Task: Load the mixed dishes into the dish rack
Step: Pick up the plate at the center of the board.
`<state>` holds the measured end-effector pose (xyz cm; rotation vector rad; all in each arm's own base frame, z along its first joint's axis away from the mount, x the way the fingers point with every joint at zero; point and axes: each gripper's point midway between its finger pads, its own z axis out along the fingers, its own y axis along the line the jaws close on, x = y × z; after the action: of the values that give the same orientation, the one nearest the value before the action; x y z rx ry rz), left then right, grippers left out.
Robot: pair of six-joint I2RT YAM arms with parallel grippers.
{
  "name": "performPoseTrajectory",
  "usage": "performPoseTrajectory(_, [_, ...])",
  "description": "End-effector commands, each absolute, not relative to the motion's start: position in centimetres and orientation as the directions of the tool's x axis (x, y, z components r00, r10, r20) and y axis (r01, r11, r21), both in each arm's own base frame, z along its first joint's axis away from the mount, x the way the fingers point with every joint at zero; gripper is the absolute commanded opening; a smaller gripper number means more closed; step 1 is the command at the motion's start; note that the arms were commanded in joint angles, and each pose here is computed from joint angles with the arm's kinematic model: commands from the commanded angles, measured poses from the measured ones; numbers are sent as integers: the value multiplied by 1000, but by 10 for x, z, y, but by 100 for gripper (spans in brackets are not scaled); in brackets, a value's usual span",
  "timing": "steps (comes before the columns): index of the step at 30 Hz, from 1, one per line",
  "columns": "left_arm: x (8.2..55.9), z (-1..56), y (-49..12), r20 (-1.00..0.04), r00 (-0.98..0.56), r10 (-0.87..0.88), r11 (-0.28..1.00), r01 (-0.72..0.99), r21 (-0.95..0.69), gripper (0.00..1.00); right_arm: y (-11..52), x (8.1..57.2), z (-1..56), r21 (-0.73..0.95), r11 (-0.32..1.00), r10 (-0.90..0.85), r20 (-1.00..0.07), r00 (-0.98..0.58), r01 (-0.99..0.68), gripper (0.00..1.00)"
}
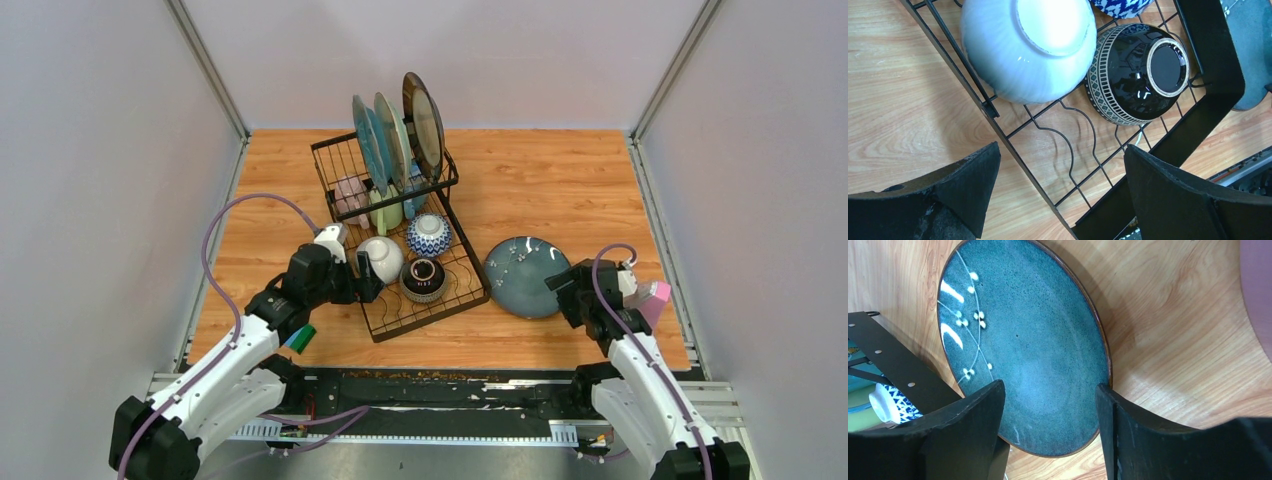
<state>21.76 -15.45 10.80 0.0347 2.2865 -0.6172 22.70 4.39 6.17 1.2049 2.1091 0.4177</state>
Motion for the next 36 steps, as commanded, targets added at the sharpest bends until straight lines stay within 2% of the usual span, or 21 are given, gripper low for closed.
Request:
performPoseTrajectory(1, [219,120,-159,-698,-698,-160,868,237,-437,100,45,212,42,539,476,878,-329,-347,695,66])
performPoseTrajectory(6, [218,121,-159,-700,-696,-162,866,240,-439,100,44,213,47,558,491,870,-353,-345,669,62])
performPoseTrajectory(9, [219,122,-159,-702,-693,-164,866,239,-439,100,44,222,71,588,556,831,-418,-368,588,60])
performPoseTrajectory(13, [220,123,-161,-702,-693,-168,862,242,-445,100,32,222,88,545,603,793,-491,-361,583,59])
performPoseTrajectory(20, [220,121,-161,-698,-699,-159,864,243,-440,100,35,209,64,481,597,799,-430,-421,642,60])
performPoseTrajectory(30, [222,124,-161,-702,-693,-165,866,239,-440,100,23,204,60,444,573,806,-455,-378,688,63])
performPoseTrajectory(36, [222,124,-161,-699,-696,-165,866,238,-441,100,28,200,47,419,565,816,-413,-405,711,63])
